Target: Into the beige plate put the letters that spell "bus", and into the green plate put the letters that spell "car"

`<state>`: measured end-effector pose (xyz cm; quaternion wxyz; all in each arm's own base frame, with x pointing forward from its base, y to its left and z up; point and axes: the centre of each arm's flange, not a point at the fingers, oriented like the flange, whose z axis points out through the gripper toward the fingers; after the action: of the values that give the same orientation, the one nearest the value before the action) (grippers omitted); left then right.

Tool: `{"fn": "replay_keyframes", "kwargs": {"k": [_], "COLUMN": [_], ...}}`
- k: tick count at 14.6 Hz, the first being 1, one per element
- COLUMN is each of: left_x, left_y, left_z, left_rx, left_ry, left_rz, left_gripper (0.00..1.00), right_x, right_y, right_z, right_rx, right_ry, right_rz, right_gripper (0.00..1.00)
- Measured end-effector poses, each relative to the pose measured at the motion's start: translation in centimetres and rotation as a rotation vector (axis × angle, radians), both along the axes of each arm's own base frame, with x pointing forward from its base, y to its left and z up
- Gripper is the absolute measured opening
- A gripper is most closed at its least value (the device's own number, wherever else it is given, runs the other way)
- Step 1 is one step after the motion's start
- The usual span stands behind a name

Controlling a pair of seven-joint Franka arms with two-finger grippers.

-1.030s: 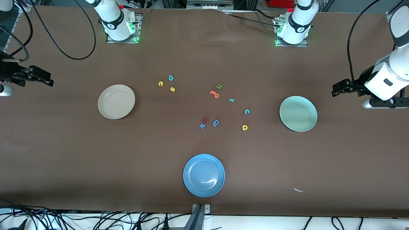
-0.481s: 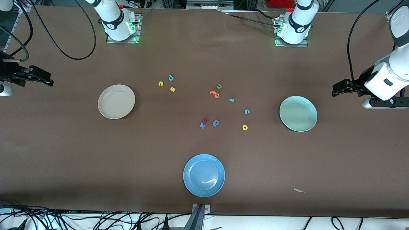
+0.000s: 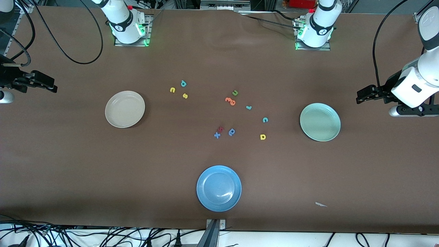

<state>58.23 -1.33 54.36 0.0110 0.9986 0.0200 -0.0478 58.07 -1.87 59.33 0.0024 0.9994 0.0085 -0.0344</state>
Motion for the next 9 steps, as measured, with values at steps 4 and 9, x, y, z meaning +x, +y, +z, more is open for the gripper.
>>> {"fn": "replay_keyframes", "kwargs": {"k": [4, 9], "left_x": [0.0, 0.0], "left_y": [0.0, 0.0], "left_z": [0.0, 0.0], "left_rx": [0.0, 0.0], "left_ry": [0.0, 0.0], "left_rz": [0.0, 0.0], "left_gripper": [1.0, 1.0], "right_x": [0.2, 0.3], "right_y": [0.1, -1.2], "right_z": [-0.1, -0.5], "right_rx": [0.009, 0.008], "right_ry": [-0.004, 0.0], "right_rz": [-0.002, -0.025], "right_gripper": [1.0, 1.0]}}
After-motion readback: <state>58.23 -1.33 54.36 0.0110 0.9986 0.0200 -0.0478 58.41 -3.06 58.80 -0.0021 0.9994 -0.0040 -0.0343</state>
